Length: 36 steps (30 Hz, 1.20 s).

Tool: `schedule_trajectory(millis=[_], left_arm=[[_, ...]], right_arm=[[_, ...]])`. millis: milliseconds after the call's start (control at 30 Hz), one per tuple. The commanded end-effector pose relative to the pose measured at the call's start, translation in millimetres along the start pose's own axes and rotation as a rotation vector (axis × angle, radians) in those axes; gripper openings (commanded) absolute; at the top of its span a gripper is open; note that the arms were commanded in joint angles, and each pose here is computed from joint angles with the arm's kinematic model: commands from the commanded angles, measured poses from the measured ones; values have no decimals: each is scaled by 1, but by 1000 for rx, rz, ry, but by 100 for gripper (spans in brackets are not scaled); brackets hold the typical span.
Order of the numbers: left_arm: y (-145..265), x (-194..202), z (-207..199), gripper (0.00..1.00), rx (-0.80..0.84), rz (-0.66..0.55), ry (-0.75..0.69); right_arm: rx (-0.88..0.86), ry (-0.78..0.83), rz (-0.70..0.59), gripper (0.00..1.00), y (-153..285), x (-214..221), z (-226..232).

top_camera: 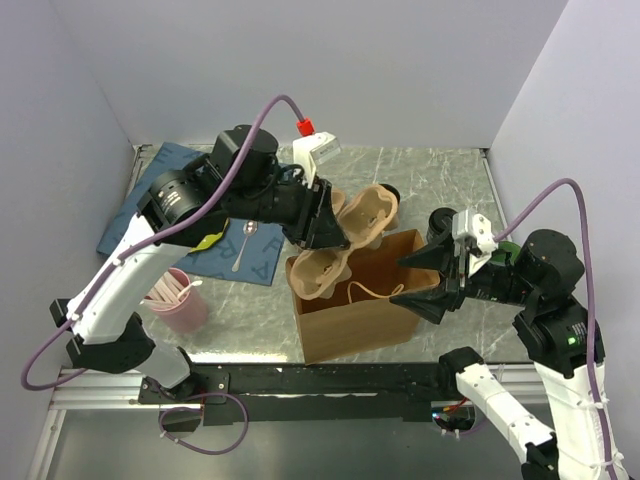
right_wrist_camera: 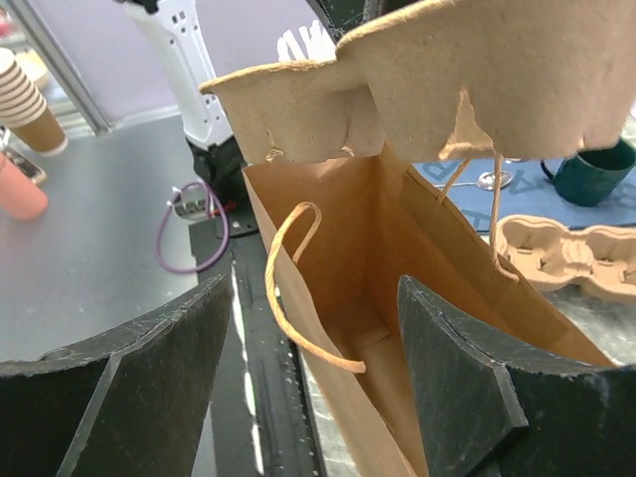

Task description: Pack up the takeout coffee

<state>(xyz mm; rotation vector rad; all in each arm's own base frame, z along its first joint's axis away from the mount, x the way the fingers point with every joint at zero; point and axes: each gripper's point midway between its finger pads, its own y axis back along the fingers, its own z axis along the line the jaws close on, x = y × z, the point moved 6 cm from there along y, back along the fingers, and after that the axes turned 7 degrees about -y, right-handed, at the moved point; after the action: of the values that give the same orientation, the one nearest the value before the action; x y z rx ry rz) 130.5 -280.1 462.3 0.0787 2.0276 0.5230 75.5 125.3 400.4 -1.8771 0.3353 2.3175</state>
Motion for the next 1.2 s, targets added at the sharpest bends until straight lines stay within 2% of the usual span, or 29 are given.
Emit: schedule_trajectory(millis=[0, 233, 533, 600, 700, 733, 800, 833, 900, 1033, 1167], left_arm=[[2, -8, -7, 28, 6, -28, -32], [-3, 1, -2, 27, -14, 15, -42], [-10, 11, 7, 27, -52, 53, -39], [-13, 13, 9, 27, -63, 64, -36], [-17, 11, 10, 26, -70, 70, -33], [-20, 10, 11, 26, -76, 72, -32], [-26, 13, 12, 25, -86, 90, -34], [-31, 16, 13, 25, -88, 108, -34], [-37, 22, 13, 25, -98, 132, -43], [-51, 46, 15, 25, -144, 221, -70], [-55, 53, 13, 25, -159, 247, -89]], right_arm=[[-12, 127, -16, 75, 1, -7, 3], [-49, 137, 11, 73, -11, -8, 0], [-83, 166, 140, 68, -34, 2, 5], [-24, 182, 143, 66, -39, 1, 0], [-2, 201, 153, 56, -44, 3, 1], [-2, 207, 153, 46, -44, 2, 2], [3, 223, 154, 34, -44, 3, 5], [2, 229, 154, 22, -44, 3, 6], [-9, 240, 145, 11, -42, 4, 10], [-26, 250, 142, 0, -40, 9, 14], [-39, 249, 140, 0, -41, 13, 17]])
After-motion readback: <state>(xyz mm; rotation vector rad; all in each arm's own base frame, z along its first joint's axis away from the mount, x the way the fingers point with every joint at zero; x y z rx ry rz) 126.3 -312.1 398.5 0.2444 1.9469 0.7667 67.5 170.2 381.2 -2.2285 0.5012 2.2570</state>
